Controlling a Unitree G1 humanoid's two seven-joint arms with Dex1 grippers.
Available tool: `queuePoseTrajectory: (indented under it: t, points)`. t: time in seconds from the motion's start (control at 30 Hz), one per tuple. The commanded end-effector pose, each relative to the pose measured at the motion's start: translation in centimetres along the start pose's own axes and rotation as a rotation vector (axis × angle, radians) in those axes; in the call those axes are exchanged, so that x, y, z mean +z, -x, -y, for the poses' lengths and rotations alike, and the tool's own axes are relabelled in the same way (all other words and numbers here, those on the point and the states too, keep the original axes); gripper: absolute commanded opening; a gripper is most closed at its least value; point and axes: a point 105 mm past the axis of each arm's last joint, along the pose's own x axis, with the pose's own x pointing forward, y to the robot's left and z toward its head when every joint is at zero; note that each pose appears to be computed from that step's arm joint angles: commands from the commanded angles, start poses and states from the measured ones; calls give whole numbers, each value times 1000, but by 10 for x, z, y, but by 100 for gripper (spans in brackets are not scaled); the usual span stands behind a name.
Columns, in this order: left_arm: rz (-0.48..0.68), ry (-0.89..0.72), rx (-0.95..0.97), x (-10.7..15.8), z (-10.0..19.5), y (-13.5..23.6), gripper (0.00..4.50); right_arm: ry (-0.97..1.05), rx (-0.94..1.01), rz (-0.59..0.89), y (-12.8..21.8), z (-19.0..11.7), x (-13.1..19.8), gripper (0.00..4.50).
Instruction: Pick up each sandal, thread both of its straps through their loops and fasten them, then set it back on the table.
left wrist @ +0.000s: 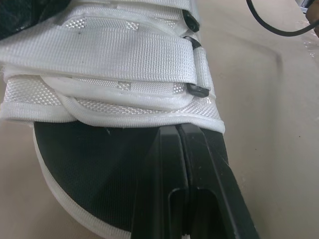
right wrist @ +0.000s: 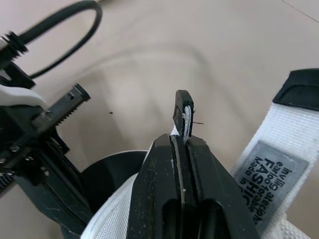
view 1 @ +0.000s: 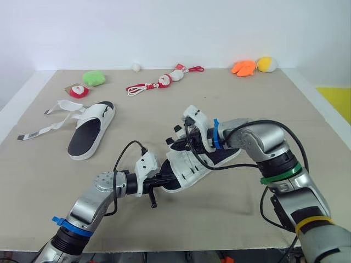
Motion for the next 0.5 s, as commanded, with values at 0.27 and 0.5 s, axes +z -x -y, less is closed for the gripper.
queuePoseTrajectory:
  t: [0.27,0.5]
  points:
    - [-93,97,-35,-30,11,-6,0,145,-103,7,8,2,17,100]
    - [-90,97,-34,-30,11,-8,0,173,-55,69,17,-9,36,442]
